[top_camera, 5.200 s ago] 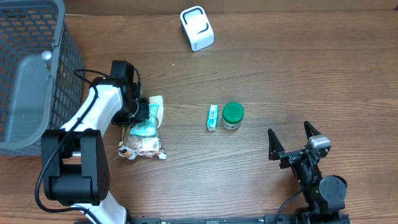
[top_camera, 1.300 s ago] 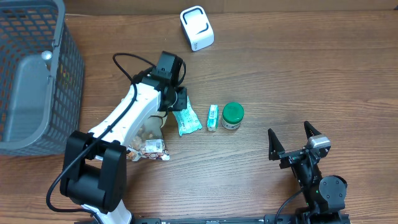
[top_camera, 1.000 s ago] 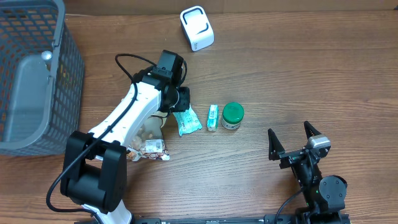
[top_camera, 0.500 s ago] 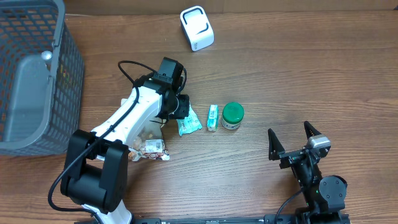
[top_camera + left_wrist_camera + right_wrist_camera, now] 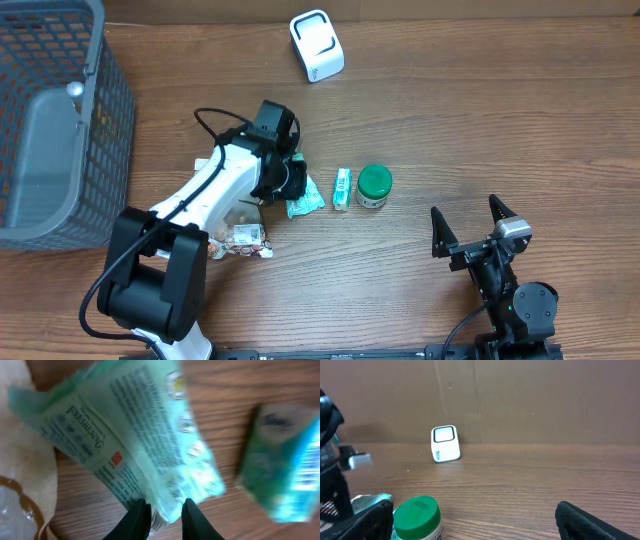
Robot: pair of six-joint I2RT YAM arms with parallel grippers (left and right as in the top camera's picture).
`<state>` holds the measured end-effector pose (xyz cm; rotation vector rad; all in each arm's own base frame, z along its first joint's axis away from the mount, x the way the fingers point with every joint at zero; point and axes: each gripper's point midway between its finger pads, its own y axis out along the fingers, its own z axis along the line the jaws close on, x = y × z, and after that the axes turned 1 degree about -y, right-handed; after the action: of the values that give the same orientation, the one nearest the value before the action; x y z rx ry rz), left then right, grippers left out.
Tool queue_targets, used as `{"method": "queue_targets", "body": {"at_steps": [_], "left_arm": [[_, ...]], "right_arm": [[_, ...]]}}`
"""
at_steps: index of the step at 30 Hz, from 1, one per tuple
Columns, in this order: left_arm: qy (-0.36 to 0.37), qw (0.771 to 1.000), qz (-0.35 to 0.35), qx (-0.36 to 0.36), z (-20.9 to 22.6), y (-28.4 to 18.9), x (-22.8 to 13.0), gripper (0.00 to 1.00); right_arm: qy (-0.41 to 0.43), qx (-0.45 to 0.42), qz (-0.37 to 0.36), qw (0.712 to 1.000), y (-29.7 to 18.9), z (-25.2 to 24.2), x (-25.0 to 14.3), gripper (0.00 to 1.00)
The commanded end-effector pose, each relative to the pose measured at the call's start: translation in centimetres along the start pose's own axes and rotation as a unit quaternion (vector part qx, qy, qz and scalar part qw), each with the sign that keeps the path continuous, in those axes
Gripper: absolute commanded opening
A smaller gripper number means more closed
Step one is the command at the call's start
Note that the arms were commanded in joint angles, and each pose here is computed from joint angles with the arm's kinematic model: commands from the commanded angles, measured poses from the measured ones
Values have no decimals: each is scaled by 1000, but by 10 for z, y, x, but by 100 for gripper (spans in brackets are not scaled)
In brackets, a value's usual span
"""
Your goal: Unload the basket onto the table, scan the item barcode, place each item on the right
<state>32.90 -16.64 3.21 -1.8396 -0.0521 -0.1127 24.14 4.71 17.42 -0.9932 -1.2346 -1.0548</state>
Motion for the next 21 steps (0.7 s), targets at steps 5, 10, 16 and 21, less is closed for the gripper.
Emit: {"method": "queue_targets", "body": {"at_steps": [5,10,16,21], "left_arm": [[12,999,7,43,21,22,-17,23],[16,997,-5,78,33,20,-13,26],[50,996,5,77,23,0,-3,36],[48,999,17,16,-11,-28,7,37]], "right_arm": [[-1,-7,-2,1000,0,-3,-2,100],[-1,-7,-2,1000,0,-3,-2,100],[-1,-7,-2,1000,0,-3,-2,100],[-1,-7,-2,1000,0,-3,-2,100]]}}
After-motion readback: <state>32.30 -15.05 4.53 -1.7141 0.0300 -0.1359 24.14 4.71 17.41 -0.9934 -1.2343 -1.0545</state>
